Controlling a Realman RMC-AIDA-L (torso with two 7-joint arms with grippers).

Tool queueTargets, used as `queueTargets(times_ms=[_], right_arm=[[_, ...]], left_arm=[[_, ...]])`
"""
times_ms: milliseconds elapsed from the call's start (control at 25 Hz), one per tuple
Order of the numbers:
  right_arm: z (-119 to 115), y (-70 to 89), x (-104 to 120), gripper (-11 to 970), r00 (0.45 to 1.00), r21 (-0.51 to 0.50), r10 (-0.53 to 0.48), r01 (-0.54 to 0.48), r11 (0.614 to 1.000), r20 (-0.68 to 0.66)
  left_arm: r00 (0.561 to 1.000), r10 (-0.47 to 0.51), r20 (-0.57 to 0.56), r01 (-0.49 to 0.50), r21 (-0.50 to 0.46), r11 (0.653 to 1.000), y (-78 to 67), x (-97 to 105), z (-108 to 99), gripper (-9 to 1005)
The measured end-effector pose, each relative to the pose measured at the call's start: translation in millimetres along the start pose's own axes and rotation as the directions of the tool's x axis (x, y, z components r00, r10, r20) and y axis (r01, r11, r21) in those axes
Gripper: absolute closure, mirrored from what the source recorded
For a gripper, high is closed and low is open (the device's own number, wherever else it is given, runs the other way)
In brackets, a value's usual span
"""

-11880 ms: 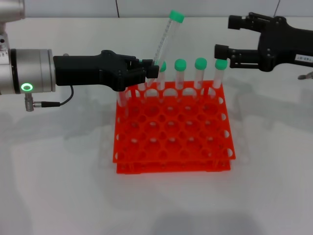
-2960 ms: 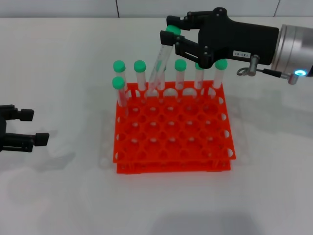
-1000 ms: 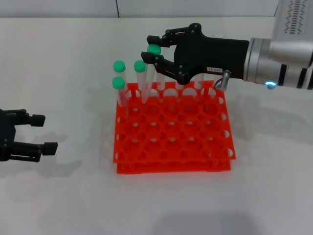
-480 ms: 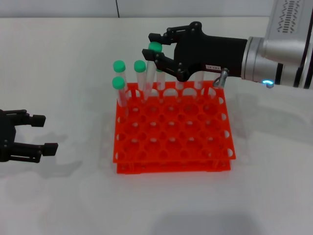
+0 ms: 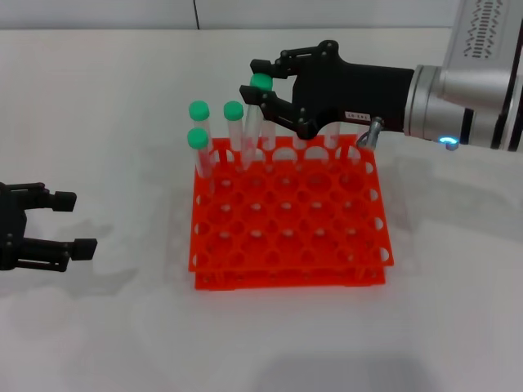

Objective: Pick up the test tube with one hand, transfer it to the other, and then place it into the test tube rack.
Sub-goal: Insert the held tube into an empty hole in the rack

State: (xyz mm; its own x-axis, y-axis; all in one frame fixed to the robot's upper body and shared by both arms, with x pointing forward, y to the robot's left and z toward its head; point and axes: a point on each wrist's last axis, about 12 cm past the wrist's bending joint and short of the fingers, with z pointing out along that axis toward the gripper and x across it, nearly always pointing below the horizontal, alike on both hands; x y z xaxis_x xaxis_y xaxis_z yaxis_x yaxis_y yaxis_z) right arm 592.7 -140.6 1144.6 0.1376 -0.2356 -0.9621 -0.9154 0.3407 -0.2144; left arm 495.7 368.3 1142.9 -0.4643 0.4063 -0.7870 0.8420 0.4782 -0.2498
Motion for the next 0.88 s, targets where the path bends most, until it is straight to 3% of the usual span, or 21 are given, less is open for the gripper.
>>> queueTargets(times_ms=[880], right_arm=[[11.2, 6.6, -1.9, 675, 1.000, 0.002, 0.007, -0.007, 1.000, 0.003]], left_arm=[[1.000, 0.003, 0.007, -0.003, 0.021, 1.000, -1.3, 3.7, 3.1, 108]])
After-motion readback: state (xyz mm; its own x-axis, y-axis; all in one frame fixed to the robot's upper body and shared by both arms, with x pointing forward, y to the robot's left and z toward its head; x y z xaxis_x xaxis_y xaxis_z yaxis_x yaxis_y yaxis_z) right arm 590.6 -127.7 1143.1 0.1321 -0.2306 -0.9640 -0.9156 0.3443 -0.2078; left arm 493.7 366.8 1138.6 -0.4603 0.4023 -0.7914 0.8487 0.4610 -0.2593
